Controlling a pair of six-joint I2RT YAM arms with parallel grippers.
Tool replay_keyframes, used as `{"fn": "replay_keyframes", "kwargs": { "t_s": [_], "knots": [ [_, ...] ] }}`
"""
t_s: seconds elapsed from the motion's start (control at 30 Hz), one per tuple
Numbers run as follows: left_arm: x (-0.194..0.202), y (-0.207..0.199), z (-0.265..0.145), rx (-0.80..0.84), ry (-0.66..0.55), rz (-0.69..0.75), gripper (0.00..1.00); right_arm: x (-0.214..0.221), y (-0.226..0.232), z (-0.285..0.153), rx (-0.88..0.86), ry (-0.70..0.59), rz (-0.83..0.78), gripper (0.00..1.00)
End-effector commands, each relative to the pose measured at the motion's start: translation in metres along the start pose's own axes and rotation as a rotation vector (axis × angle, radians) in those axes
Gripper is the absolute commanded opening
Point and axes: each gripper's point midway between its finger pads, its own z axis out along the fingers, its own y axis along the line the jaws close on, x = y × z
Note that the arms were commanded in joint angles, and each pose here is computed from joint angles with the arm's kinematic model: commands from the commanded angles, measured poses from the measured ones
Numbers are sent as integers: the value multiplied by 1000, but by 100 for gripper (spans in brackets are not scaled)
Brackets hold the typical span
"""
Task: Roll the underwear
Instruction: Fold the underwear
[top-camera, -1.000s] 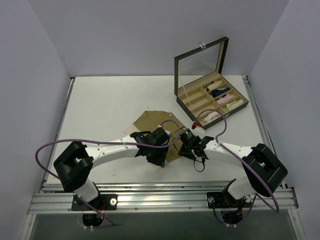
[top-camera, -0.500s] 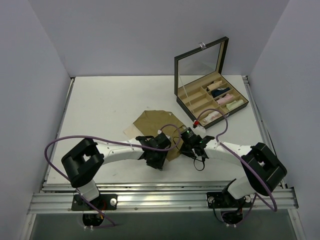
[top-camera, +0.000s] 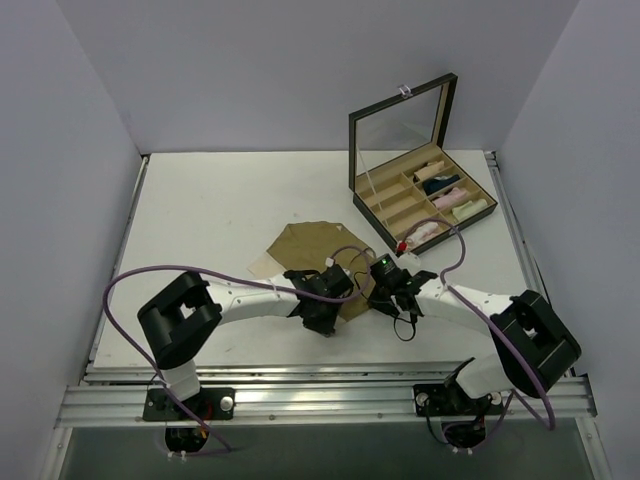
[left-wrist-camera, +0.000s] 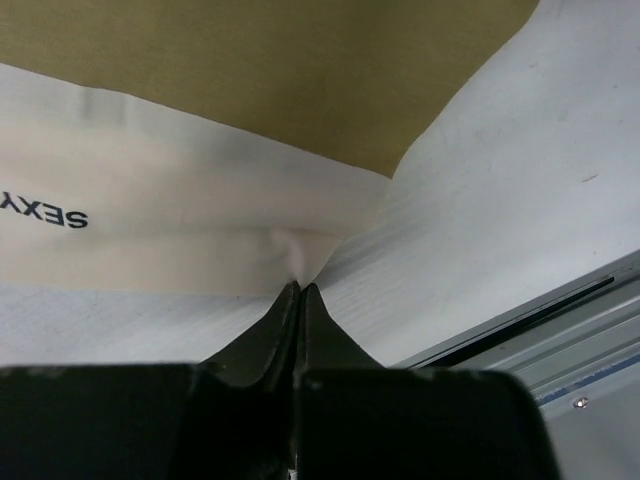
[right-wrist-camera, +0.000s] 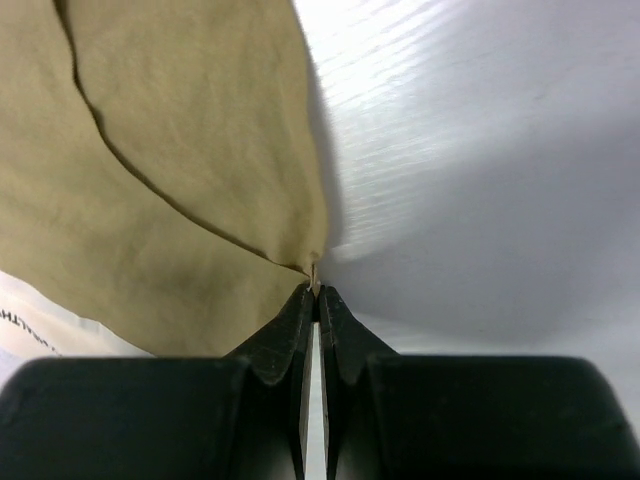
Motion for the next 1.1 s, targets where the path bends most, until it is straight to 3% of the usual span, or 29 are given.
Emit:
{"fn": "replay_keyframes", "kwargs": {
  "t_s": [0.0,0.23,0.43,0.7,1.07],
  "knots": [
    [4,-13,-5,7,28,51,2,-4,-38,-7,140,-12,-13,0],
    [0,-68,-58,259,74,12,2,-33,-49,-39,203,-85,-51,0],
    [-6,-65,-75,265,69,6,2,-62,-27,-51,201,-155,-90,0],
    [-47,-9,-83,265,40,-216,2,-113,53,-46,137,-211,-172,0],
    [-85,81,-86,160,26,-454,2,-122,134,-11,91,-155,-290,0]
  ]
}}
